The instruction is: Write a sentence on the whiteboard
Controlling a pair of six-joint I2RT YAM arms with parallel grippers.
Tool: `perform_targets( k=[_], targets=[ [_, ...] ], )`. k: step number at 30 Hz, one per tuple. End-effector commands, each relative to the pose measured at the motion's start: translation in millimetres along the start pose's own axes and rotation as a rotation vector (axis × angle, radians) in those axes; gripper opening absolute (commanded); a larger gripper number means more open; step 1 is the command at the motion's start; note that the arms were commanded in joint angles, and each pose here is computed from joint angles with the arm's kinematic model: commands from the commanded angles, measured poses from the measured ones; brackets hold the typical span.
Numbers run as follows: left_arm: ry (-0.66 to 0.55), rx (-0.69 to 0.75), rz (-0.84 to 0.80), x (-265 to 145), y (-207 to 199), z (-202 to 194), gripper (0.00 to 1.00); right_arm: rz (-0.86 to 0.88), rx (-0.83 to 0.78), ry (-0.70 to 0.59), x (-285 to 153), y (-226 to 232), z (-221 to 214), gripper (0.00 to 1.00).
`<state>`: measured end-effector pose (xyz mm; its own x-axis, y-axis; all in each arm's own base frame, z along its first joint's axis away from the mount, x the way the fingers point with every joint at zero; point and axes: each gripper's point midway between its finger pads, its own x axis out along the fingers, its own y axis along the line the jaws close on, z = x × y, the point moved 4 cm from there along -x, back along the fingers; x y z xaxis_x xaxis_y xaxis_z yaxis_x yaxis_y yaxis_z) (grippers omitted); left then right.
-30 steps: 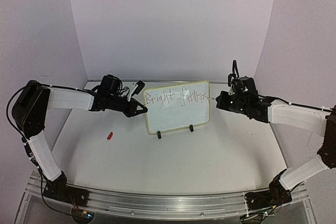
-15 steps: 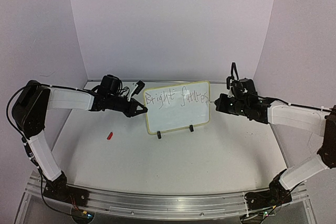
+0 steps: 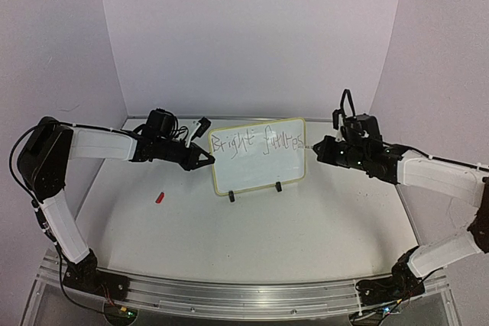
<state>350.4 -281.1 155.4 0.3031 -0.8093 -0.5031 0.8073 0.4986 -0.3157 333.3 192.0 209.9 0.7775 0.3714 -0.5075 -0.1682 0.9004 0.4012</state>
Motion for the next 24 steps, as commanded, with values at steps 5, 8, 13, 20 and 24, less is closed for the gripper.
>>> perform_targets(
  k=[5,8,13,20,24],
  targets=[
    [0.025,0.007,0.085,-1.5,14.1,-2.1,0.0,0.081,-0.016,-0.089,-37.0,11.0,20.2,0.0],
    [0.026,0.004,0.084,-2.0,13.9,-2.2,0.0,0.162,-0.019,-0.049,-35.0,25.8,13.4,0.0],
    [0.029,0.003,0.084,-1.5,14.1,-3.8,0.0,0.28,-0.098,0.009,-26.3,73.1,-8.3,0.0],
    [0.033,0.004,0.083,-2.4,13.1,-4.3,0.0,0.398,-0.158,0.064,0.1,127.0,-36.1,0.0],
    [0.031,0.002,0.084,-3.2,12.9,-4.1,0.0,0.384,-0.181,0.049,16.9,144.4,-47.7,0.0]
  ],
)
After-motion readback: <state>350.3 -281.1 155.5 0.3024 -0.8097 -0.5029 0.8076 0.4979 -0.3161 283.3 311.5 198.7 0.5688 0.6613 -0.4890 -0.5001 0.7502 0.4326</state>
